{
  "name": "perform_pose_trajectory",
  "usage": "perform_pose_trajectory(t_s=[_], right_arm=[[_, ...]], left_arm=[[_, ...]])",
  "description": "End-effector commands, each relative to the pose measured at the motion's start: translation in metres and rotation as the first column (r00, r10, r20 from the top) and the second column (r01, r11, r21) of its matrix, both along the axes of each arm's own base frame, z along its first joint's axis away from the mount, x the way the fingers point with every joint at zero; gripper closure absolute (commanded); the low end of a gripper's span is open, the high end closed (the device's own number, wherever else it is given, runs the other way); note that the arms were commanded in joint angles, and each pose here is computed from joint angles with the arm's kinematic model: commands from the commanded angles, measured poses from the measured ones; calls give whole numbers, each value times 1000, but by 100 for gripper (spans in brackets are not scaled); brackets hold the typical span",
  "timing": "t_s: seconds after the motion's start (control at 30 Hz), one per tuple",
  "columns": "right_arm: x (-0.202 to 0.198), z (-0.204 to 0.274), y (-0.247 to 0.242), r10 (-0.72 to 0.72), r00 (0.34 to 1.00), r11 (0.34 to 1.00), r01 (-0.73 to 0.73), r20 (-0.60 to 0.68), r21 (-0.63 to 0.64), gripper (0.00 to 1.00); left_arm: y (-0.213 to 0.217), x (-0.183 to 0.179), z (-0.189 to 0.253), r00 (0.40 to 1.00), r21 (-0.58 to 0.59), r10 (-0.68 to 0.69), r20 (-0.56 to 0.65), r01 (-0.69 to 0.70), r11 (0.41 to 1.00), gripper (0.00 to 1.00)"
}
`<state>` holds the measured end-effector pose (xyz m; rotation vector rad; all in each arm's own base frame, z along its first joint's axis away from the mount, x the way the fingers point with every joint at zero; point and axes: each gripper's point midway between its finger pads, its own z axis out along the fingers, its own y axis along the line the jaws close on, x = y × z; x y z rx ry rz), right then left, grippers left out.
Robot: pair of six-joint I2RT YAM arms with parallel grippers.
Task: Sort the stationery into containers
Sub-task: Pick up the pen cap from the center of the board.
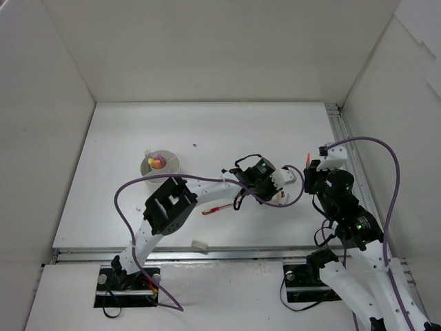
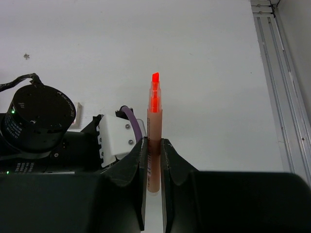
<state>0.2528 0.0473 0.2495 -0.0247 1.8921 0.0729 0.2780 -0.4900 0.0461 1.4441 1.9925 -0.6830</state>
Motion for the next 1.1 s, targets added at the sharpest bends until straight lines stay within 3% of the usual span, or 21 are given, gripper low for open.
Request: perform_pose_trajectory(t_s=[0.0, 0.3, 0.43, 0.6, 0.77, 0.9, 1.07], right_arm=[[8, 6, 3, 7, 1000, 1000, -7, 11, 1, 100], [10, -3, 4, 7, 999, 1000, -7, -33, -9, 100], [11, -6, 6, 14, 999, 1000, -14, -50, -12, 100], [11, -9, 6, 16, 998, 1000, -17, -62, -18, 100], [10, -9, 5, 12, 998, 1000, -13, -62, -22, 100], [11, -11, 5, 12, 998, 1000, -14, -68, -24, 100], [11, -14, 10, 38, 996, 999, -40, -82, -28, 100]], left_arm=[[-2, 6, 24, 999, -37, 12, 38, -11, 999, 94], [9, -3, 33, 999, -54, 28, 33, -27, 998, 98], [15, 4, 26, 999, -52, 46, 19, -45, 998, 77], [8, -7, 24, 999, -70, -45, -9, 44, 997, 72], [10, -8, 17, 999, -52, -44, -21, 43, 998, 82], [17, -12, 17, 999, -46, -41, -24, 39, 998, 99], [34, -21, 41, 998, -103, -52, -22, 49, 993, 100]])
